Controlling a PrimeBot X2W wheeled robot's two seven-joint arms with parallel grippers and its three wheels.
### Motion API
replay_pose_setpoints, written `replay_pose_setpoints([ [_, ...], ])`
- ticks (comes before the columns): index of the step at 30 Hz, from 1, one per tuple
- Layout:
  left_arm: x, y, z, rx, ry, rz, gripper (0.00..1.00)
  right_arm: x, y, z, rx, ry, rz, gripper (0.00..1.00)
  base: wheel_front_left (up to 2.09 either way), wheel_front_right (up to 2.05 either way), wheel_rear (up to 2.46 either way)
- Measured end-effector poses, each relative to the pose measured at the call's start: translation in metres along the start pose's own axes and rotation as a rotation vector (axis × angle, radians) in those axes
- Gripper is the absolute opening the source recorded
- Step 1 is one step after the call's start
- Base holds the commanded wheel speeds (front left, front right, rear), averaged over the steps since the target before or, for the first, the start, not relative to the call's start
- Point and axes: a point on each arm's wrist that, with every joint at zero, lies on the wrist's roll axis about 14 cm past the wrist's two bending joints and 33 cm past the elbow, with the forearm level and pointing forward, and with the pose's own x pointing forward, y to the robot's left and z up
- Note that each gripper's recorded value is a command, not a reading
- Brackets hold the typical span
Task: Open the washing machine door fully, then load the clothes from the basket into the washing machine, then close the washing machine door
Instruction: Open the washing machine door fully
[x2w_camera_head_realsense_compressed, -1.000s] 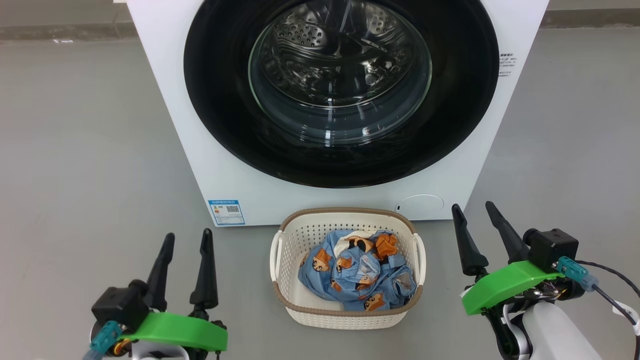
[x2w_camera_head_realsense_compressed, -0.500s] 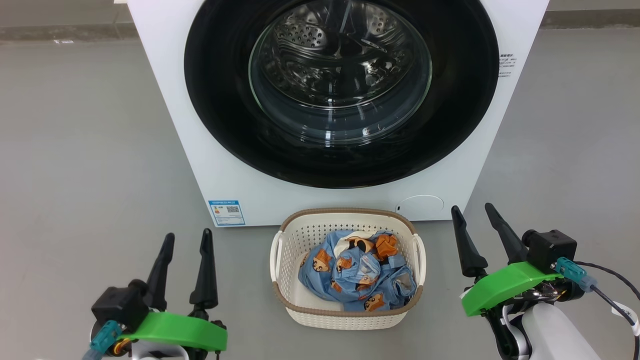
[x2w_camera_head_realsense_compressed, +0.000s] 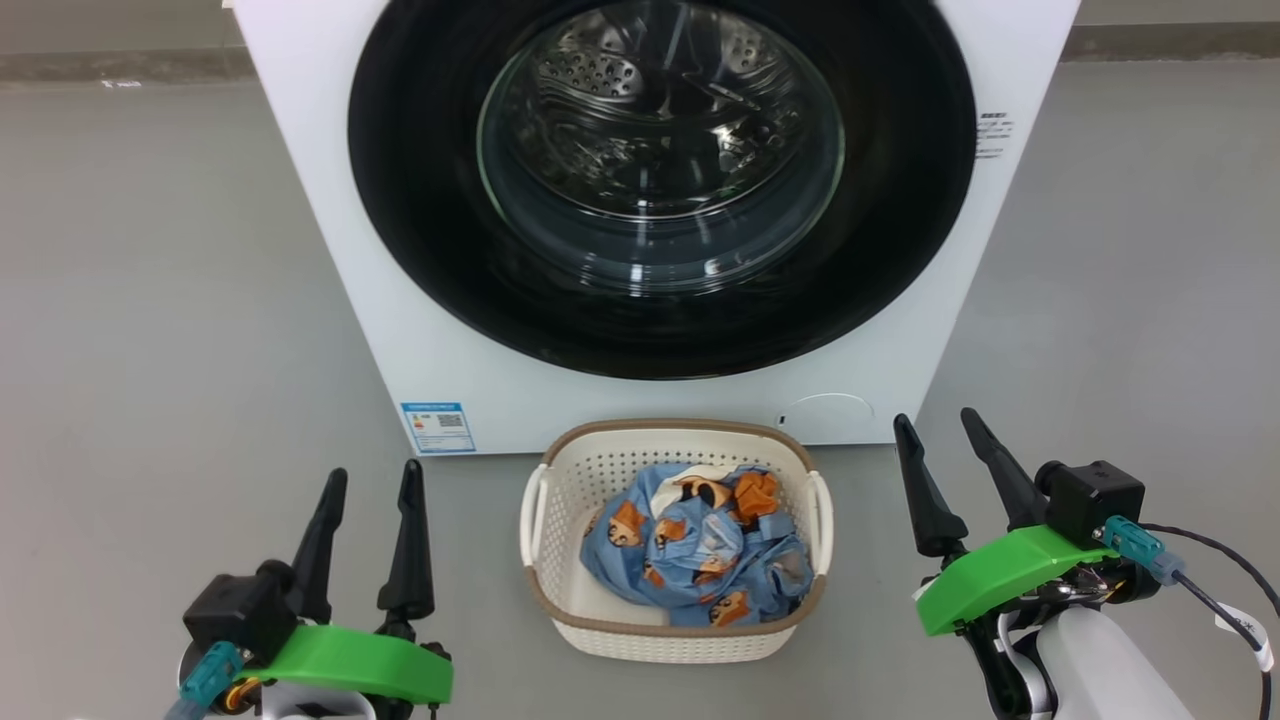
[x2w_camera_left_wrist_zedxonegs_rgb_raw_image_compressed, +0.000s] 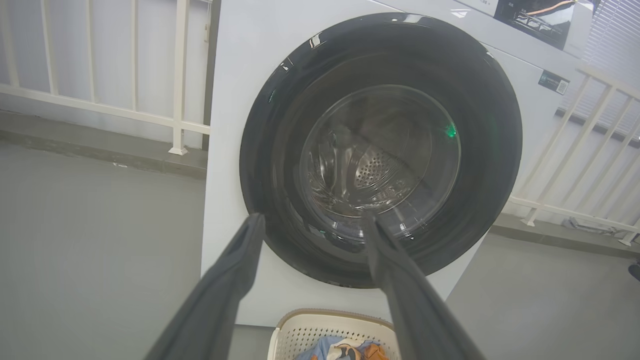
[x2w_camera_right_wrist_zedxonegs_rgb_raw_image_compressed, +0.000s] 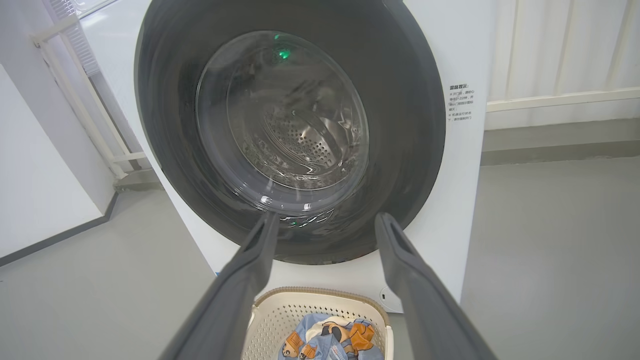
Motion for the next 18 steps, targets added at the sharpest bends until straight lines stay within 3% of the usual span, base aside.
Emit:
replay_pose_setpoints([
  [18, -0.0002, -0.0030, -0.0002, -0.008, 0.000, -0.014, 1.00, -0.0013, 0.0002, -0.0016, 0.004, 0.006, 0.001, 1.00, 1.06, 1.06, -2.12],
])
